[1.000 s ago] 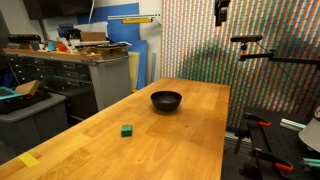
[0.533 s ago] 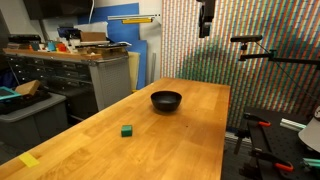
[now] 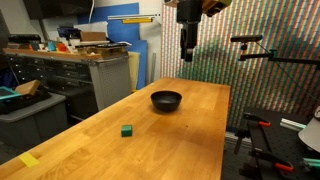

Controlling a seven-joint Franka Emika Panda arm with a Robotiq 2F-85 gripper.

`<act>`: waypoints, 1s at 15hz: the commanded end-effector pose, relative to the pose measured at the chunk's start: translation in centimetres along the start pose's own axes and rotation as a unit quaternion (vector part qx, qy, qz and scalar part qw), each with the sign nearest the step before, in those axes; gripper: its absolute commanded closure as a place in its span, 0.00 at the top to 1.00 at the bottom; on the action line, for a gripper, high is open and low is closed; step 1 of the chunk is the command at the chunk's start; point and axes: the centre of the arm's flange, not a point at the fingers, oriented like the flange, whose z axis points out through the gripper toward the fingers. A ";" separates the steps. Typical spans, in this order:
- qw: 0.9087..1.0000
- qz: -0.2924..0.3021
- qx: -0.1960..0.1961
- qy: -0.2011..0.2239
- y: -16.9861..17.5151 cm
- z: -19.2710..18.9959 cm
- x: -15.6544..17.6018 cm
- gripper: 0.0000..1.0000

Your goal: Put the green block inside the black bowl

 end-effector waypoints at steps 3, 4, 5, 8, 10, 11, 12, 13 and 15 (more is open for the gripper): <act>0.999 -0.038 0.017 0.007 -2.0 4.6 6.3 1.00; 0.999 -0.043 0.017 0.007 -2.4 5.5 7.2 1.00; 0.999 -0.047 0.018 0.007 -2.9 6.3 7.9 1.00; 0.998 -0.057 0.021 0.009 -4.1 9.0 10.2 1.00; 0.998 -0.062 0.024 0.012 -4.8 10.5 11.5 1.00; 0.997 -0.065 0.025 0.012 -5.1 11.2 12.1 1.00; 0.997 -0.069 0.026 0.015 -5.4 11.9 12.6 1.00; 0.997 -0.071 0.026 0.019 -5.6 12.6 13.1 1.00; 0.996 -0.077 0.026 0.028 -6.0 13.9 14.1 1.00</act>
